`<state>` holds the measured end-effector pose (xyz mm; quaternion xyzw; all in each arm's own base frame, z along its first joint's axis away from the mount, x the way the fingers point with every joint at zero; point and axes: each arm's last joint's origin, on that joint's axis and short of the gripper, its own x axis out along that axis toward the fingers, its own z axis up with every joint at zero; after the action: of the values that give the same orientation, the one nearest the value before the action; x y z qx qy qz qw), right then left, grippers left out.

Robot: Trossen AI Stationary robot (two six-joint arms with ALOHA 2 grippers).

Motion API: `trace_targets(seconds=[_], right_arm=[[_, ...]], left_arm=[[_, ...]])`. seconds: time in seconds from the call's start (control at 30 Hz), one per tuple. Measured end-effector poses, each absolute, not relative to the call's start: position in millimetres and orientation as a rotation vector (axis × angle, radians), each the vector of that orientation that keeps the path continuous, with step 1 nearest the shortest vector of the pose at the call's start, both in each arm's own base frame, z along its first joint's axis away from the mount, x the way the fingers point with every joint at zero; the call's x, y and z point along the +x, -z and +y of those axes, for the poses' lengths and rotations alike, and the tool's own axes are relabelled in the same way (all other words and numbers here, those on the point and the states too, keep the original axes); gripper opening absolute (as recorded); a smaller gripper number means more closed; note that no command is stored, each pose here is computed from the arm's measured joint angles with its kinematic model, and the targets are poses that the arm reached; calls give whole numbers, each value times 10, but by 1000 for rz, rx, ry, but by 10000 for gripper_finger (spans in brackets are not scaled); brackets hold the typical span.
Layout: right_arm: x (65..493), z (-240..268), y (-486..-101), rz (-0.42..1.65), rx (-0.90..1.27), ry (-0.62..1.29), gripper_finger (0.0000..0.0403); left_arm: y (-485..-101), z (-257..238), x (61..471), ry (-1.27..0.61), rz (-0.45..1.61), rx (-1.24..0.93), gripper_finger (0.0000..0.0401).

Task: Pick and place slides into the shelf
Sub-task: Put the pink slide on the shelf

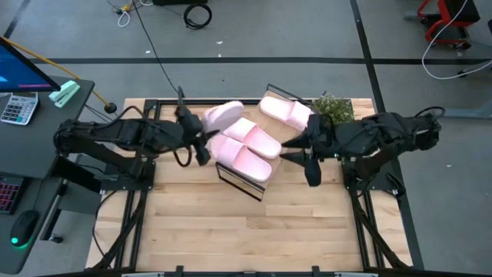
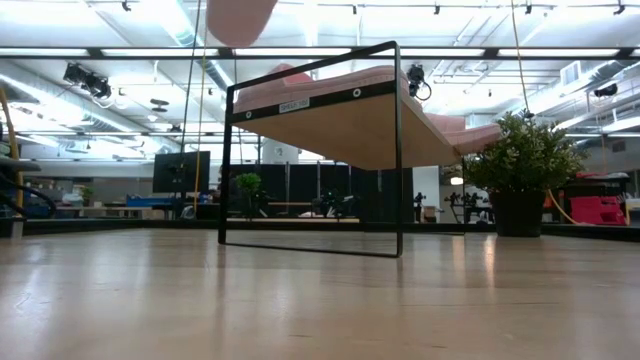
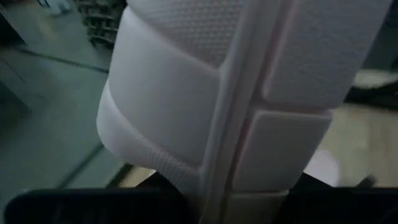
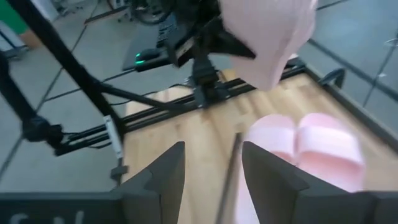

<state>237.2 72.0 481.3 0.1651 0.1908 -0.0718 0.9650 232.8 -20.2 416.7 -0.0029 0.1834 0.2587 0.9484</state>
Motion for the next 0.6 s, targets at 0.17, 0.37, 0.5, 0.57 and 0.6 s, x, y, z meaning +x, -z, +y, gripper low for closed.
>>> trace_targets(seconds=[0.17,0.37,0.5,0.57,0.6], right_arm=[[2334,559,-4847,375,275,186,165],[2252,461,-4841,431,43,160,165],[2199,386,-4797,500,-54,171,165],[2173,344,-4775,536,-96,180,165],[2162,327,-4757,560,-119,184,165]], left_arm=[[-4074,-187,2539,-609,415,183,104],[-3889,-181,2873,-650,491,388,108],[-3803,-138,3110,-684,553,525,103],[-3779,-93,3236,-716,586,602,104],[-3793,-77,3304,-721,582,623,106]])
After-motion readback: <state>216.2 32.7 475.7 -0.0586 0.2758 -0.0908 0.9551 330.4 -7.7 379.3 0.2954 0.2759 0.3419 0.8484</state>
